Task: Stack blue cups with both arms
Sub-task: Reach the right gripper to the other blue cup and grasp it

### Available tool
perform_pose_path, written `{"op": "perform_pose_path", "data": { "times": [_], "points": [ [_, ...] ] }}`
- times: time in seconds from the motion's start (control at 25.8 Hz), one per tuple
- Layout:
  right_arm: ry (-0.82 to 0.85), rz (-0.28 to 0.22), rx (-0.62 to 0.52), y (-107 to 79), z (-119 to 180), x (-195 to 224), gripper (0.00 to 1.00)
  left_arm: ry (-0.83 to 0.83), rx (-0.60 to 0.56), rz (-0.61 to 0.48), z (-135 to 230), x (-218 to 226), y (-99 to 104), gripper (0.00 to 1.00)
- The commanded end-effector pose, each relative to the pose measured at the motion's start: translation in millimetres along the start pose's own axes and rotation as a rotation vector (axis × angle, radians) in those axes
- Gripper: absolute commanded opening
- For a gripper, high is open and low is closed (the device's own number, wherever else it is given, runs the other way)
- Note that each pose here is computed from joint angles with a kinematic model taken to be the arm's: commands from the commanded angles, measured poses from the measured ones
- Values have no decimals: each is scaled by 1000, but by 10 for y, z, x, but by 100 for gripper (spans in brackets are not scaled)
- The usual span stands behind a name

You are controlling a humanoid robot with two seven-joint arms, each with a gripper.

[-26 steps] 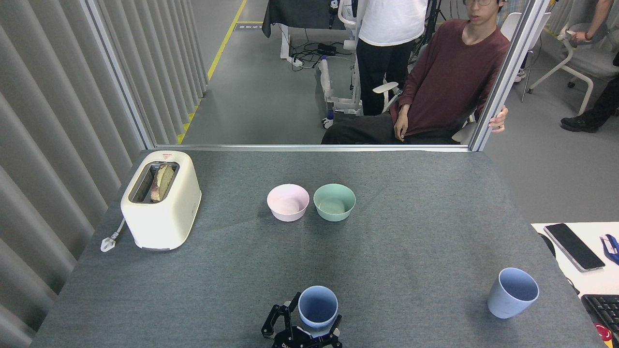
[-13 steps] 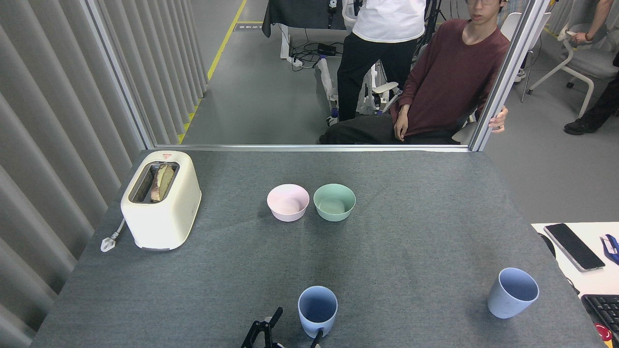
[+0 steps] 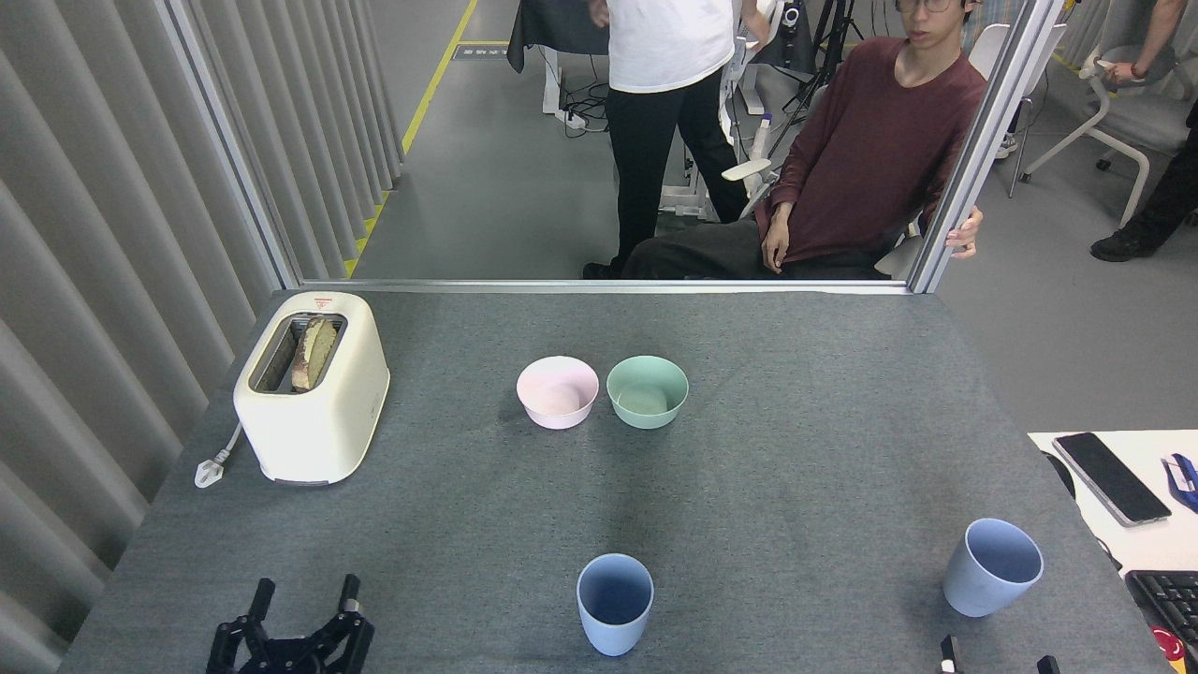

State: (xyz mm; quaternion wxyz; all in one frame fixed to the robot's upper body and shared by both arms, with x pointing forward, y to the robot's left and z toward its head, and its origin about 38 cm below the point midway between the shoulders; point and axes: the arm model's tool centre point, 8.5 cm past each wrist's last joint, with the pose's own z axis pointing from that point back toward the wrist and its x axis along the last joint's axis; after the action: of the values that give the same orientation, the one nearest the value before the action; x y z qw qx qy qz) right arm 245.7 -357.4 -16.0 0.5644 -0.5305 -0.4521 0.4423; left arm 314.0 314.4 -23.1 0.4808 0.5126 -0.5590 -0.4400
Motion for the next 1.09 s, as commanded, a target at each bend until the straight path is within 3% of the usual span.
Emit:
{"op": "perform_pose_path", "data": {
  "times": [0.0, 0.35, 0.54, 0.66, 0.93, 1.05],
  "points": [
    [27, 16, 18, 41, -262, -180, 100, 58, 11, 15, 16, -289, 82, 100],
    [42, 16, 42, 117, -555, -268, 100, 62, 15, 18, 11, -280, 87, 100],
    [31, 29, 29, 58, -659, -280, 100, 63, 10, 20, 20, -268, 67, 100],
    [36, 24, 56, 150, -670, -275, 100, 64, 12, 19, 13, -269, 71, 100],
    [48, 22, 41, 22, -1083, -353, 100, 66, 10, 18, 18, -274, 64, 100],
    [50, 15, 57, 49, -1207, -319, 100, 67, 12, 19, 16, -268, 66, 100]
  ]
}}
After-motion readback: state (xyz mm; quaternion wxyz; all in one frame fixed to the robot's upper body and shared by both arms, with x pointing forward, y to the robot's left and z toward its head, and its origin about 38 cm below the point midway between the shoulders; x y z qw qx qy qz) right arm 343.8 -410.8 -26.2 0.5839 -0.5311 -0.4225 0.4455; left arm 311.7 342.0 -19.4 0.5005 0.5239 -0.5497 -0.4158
